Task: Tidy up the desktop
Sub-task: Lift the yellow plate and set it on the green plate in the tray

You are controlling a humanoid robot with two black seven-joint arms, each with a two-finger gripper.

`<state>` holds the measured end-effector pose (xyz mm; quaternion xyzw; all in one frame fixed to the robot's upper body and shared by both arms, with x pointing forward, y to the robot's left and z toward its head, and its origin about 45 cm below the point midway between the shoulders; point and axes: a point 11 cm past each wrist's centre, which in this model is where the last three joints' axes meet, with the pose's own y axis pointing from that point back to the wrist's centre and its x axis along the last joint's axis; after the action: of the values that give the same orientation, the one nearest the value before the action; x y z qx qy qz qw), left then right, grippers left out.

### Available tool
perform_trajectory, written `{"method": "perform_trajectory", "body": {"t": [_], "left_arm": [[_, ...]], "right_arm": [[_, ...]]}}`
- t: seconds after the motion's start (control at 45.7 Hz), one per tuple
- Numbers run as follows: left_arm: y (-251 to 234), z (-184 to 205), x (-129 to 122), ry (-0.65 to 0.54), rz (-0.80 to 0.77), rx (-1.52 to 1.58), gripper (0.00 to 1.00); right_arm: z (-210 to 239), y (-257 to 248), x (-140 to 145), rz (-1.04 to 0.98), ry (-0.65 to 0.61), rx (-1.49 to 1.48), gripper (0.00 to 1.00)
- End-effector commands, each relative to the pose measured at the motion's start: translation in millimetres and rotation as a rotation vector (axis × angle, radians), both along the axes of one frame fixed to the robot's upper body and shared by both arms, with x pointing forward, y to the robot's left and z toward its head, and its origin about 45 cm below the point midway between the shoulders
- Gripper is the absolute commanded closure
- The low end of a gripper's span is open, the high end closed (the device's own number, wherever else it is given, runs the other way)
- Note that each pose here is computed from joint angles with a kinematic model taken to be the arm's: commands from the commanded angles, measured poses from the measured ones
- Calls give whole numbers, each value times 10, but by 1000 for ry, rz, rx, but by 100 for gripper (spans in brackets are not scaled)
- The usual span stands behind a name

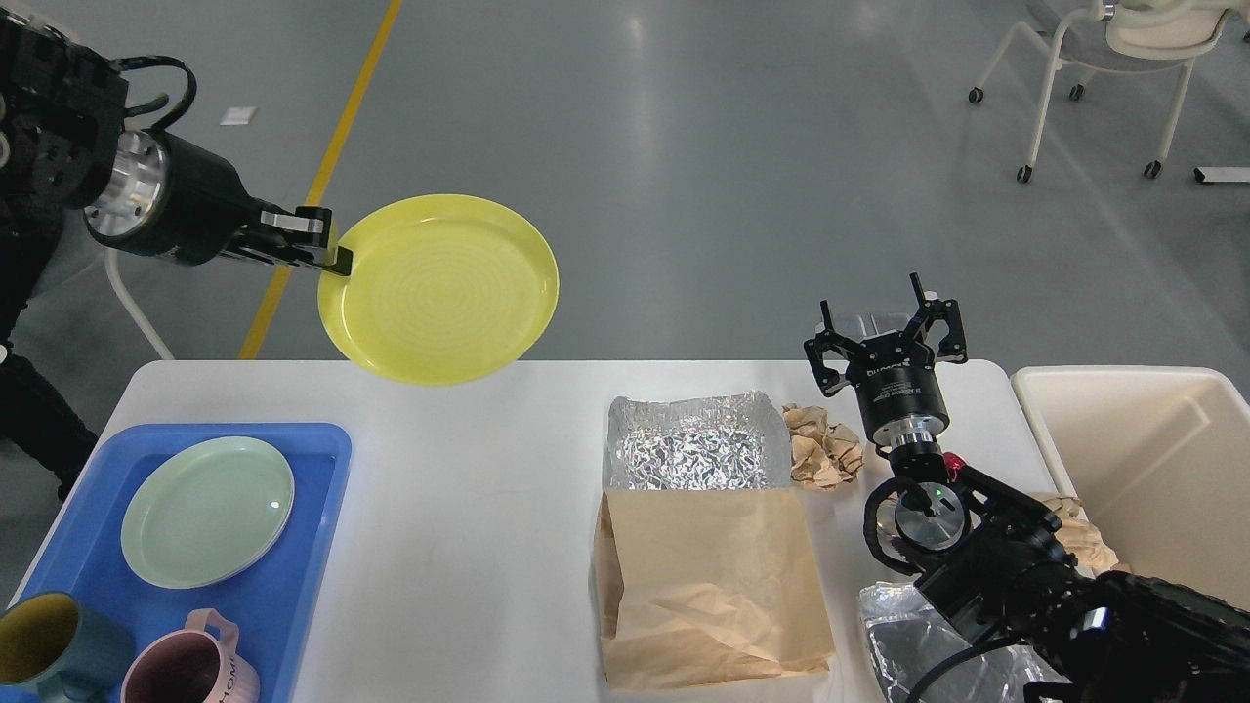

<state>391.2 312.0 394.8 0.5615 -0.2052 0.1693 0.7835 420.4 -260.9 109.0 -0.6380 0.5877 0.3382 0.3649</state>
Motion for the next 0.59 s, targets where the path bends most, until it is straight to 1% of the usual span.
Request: {"method": "perform_trajectory", "body": {"t": [0.0,0.11,0.241,0.307,0.329,0.394,0.482,0.569], "left_arm": [[386,-76,-72,-10,48,54,100],[1032,-447,-175,15,157,125,100],[1745,-885,-199,-22,186,242,100],[2021,-1103,-251,-29,199,276,100],[2166,-1215,-304,-21,215,283,100],[2303,-1321,-375,-10,228,295,100],[2385,-1442,-457,3,227,315,100],[2463,-1628,-590,8,223,332,100]], "right_arm": [[1,0,0,0,0,0,0],[1,0,0,0,0,0,0],[1,0,0,0,0,0,0],[0,2,0,1,1,0,0],[1,0,0,0,0,0,0],[0,2,0,1,1,0,0],[1,0,0,0,0,0,0],[1,0,0,0,0,0,0]]}}
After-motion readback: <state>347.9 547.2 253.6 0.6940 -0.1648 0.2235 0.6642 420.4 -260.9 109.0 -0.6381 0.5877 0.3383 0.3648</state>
